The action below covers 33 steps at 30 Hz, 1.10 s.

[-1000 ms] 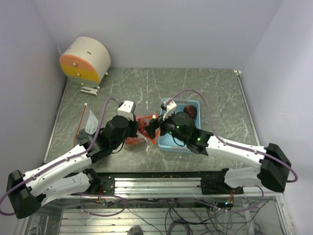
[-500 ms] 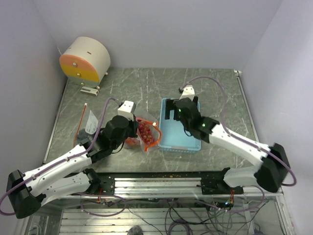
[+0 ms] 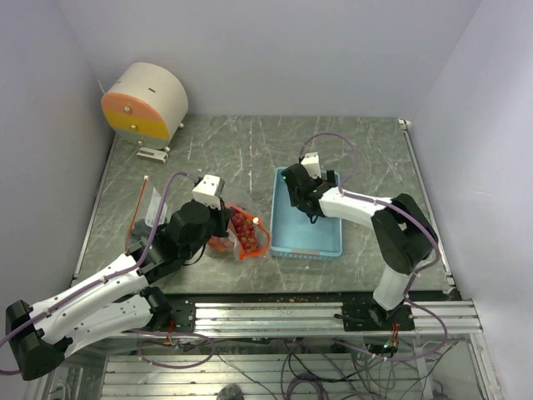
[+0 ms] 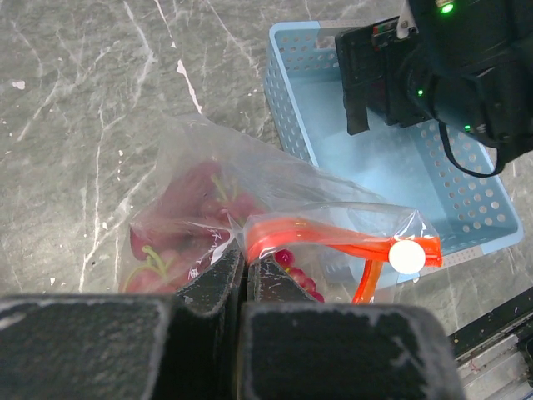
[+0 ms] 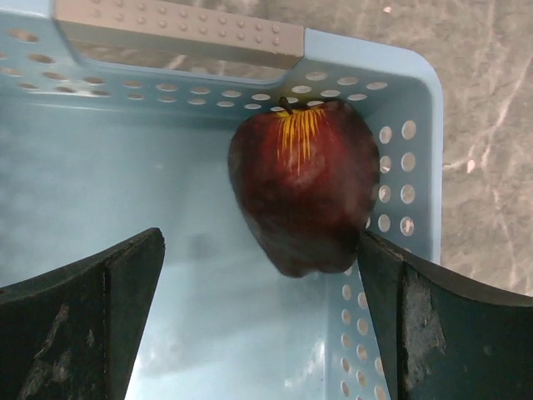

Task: Place the food in the zip-top bag and seal the zipper
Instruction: Pick up the fake fruit from the bin.

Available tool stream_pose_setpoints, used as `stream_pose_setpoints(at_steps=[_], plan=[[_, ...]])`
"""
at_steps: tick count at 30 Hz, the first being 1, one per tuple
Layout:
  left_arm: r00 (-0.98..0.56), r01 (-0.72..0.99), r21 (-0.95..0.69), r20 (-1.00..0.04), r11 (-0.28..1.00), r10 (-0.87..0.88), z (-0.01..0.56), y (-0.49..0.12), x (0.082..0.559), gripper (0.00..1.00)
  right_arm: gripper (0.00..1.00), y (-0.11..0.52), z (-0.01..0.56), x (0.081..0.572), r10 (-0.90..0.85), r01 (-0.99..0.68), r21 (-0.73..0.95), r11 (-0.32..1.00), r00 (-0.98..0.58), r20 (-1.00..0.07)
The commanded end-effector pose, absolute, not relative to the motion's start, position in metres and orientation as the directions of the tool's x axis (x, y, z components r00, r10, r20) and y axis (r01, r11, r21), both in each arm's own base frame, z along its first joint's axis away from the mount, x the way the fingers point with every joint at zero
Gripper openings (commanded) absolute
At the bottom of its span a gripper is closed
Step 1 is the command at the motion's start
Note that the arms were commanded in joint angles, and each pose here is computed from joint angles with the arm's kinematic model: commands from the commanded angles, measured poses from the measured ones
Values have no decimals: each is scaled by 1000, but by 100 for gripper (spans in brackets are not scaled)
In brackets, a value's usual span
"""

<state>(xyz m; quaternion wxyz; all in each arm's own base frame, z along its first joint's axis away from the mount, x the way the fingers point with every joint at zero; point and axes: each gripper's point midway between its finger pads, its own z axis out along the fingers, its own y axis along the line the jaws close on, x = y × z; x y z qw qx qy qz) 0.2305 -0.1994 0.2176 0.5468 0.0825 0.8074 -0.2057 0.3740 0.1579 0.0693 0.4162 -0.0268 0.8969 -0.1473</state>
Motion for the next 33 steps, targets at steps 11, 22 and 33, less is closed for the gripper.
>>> stream_pose_setpoints(at_steps=[11,22,33], plan=[[-364,352,-224,-927,909,-88,219,-195,234,7,95,137,32,408,-243,116,-399,910,-631,-737],[-375,350,-218,-924,911,-77,215,-196,234,7,52,146,37,410,-180,109,-303,947,-601,-779],[-379,347,-223,-922,911,-82,216,-205,241,7,39,227,157,329,0,-275,147,950,-470,-883]])
